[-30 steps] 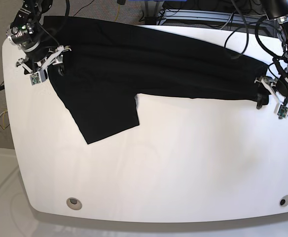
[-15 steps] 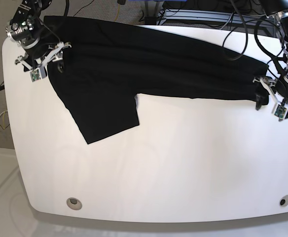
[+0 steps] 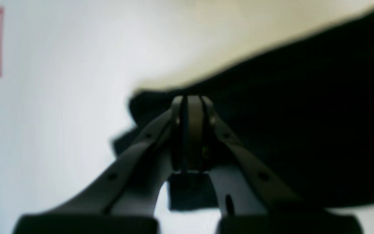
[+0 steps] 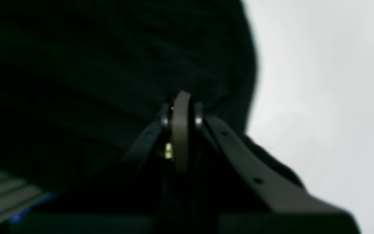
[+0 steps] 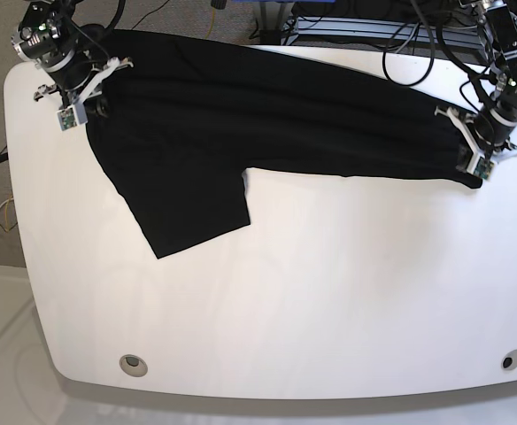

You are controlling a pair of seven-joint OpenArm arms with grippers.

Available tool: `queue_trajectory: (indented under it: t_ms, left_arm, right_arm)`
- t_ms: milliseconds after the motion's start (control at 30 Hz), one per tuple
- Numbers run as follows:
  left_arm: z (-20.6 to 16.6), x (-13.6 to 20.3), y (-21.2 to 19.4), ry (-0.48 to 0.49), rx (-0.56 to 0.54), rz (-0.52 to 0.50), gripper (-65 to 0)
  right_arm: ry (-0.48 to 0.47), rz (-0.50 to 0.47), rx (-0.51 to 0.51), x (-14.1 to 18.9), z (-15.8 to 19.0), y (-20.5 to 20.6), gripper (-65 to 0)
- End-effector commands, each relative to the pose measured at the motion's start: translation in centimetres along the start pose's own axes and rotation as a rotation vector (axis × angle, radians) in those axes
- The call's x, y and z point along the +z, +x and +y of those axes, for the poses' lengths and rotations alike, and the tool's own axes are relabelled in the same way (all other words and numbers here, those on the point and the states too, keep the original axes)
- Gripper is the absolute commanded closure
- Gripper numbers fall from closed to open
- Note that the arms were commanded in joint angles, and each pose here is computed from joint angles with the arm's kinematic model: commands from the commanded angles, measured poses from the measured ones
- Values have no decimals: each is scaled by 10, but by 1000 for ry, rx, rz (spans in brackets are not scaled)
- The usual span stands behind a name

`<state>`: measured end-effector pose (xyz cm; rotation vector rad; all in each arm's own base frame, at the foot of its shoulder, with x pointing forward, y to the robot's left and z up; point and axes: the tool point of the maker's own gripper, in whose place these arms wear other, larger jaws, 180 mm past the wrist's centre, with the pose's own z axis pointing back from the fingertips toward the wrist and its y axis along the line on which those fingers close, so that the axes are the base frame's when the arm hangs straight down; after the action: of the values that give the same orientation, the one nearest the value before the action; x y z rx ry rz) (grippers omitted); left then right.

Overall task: Fold the T-shirt properly
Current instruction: 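Lift the strip ends slightly with both grippers and shift them inward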

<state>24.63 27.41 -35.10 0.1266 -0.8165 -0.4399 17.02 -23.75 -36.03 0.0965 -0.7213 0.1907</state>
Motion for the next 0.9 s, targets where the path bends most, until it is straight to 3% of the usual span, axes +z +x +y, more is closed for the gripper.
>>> queue_trajectory:
  t_ms: [0,567,867]
  left_arm:
    - [-1,3,5,4,13,-29,0]
    - [-21,-10,-33,-50,108,47,0]
    - [-25,-13,-42,-62,134,66,0]
  right_arm:
    - [5,-48,18,6,-3,14,0]
    - [27,-3,-56,-11,-6,-7,0]
    - [85,69,-46,-28,13,-26,0]
